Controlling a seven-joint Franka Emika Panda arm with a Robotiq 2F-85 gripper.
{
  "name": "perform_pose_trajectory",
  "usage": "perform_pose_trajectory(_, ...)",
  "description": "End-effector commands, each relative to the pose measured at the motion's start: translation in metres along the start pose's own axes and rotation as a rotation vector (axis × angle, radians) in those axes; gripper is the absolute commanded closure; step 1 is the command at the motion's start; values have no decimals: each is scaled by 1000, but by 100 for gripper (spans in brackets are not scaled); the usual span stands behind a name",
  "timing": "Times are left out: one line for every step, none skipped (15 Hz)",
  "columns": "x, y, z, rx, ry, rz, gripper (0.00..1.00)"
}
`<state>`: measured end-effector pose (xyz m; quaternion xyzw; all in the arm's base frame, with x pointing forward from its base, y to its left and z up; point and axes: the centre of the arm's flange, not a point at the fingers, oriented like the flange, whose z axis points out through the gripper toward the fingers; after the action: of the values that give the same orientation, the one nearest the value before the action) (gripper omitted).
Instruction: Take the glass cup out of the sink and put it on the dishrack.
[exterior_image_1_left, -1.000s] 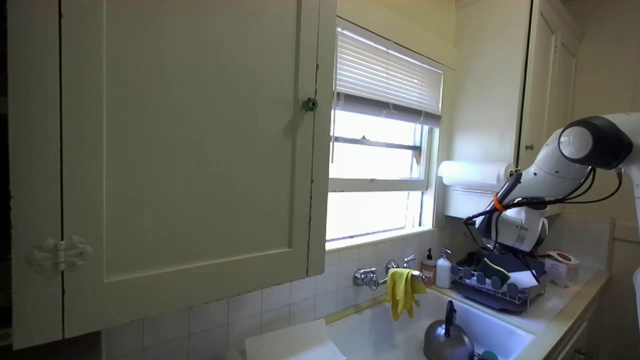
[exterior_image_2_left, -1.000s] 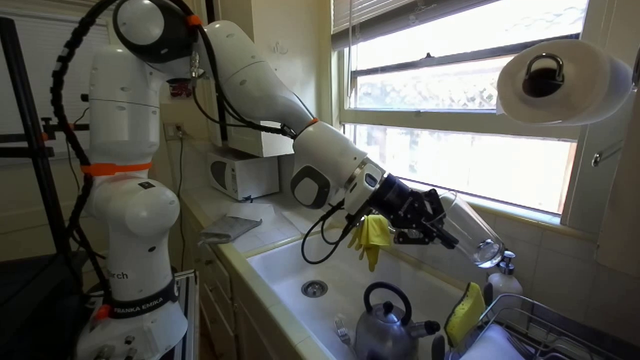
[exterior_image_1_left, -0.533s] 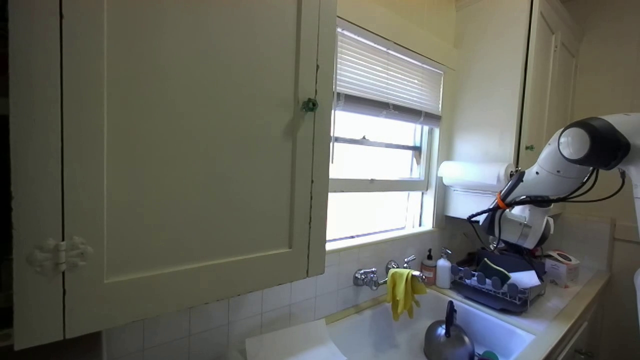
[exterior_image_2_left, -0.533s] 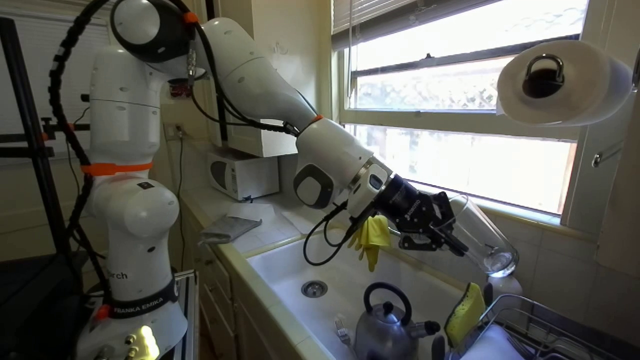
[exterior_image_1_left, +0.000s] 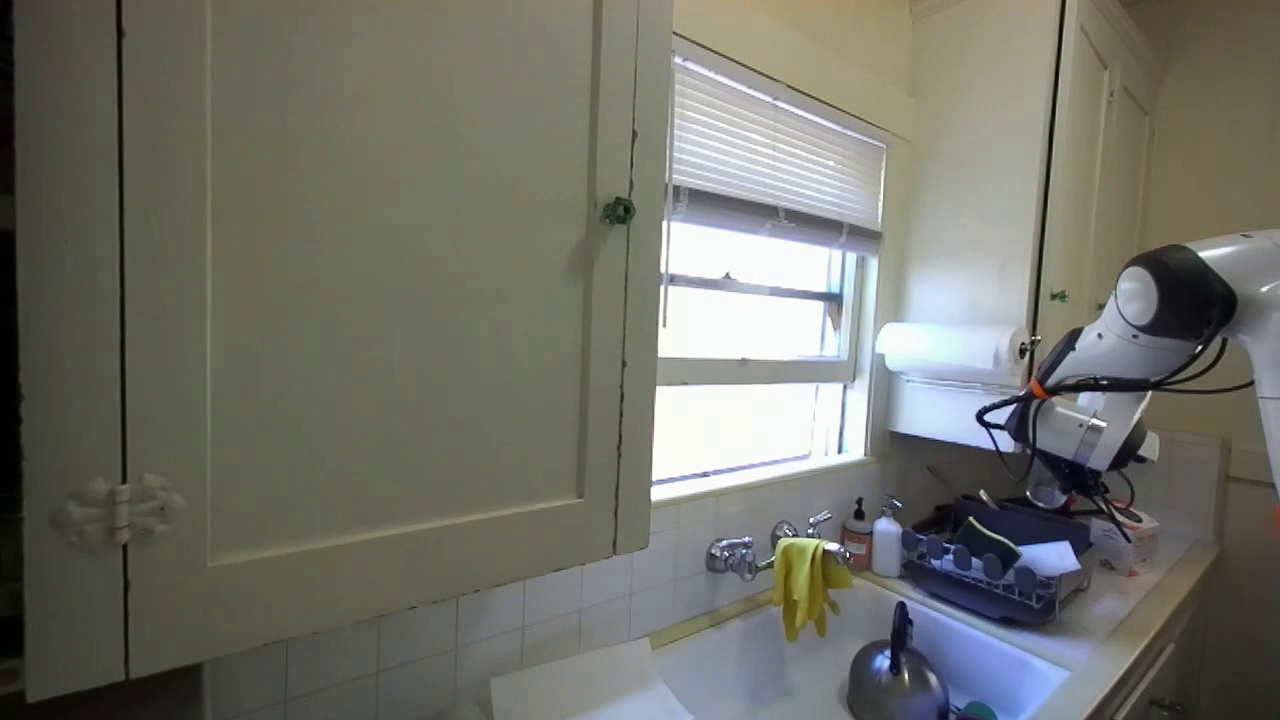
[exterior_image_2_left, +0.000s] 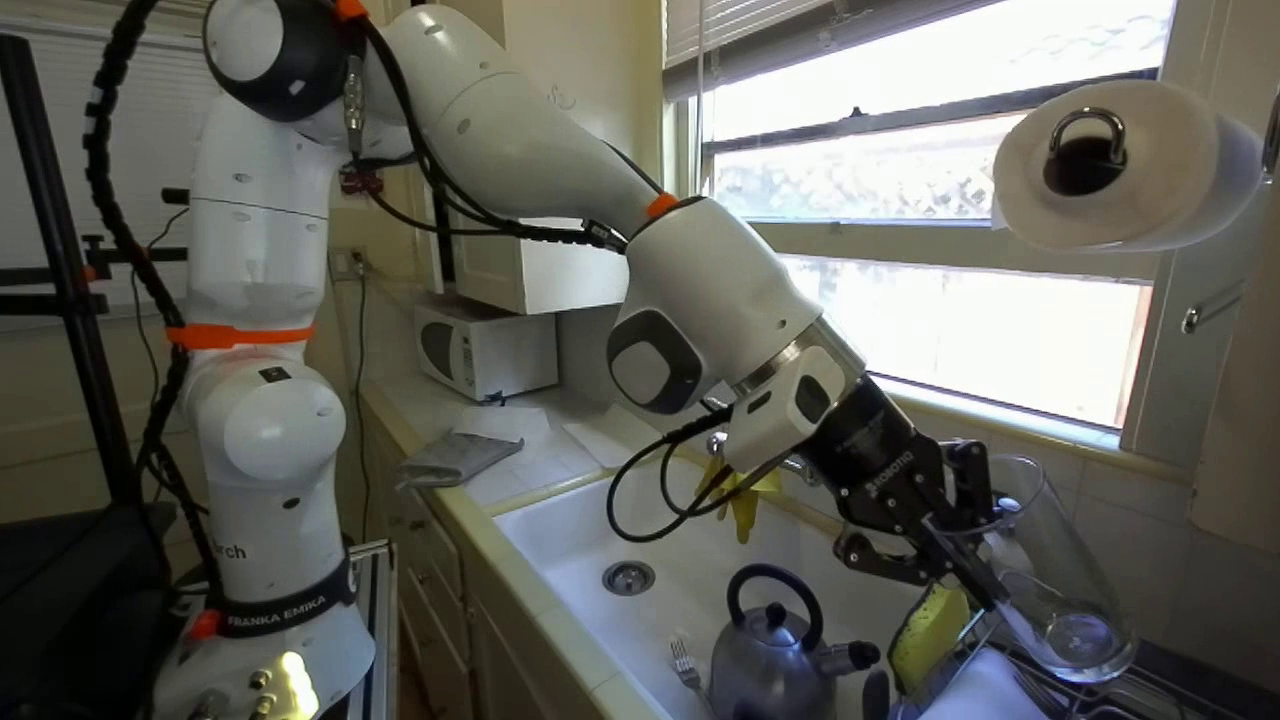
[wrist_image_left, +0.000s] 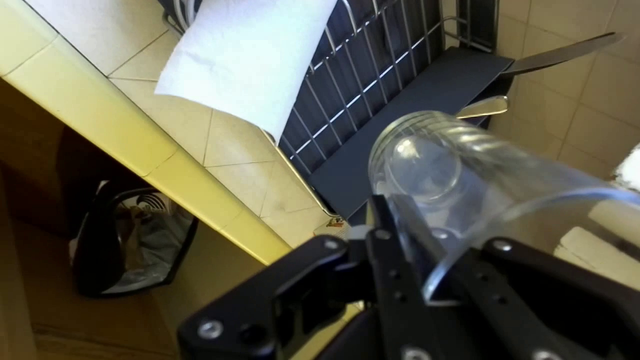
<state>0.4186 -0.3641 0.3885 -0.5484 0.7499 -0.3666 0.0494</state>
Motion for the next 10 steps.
perform_pose_trajectory(5,-27,30,-35,-110,24,98)
perform_pose_trajectory(2,-8,5,-30,-64,10,92)
perform_pose_trajectory(-1,-13,7,-39,-92,8,92)
perform_pose_trajectory(-4,-16,7,-41,-104,4,92)
perform_pose_trajectory(-9,-16,12,-50,-127,13,98)
perform_pose_trajectory(-11,-18,17,-62,-155,22,98)
perform_pose_trajectory(-12,-19,24,-64,-198,31,98)
perform_pose_trajectory(-14,-20,34,-62,-228,46,98)
perform_pose_trajectory(-16,-24,43,-68,-275,69,98)
perform_pose_trajectory(-20,-27,49,-72,-300,82,98)
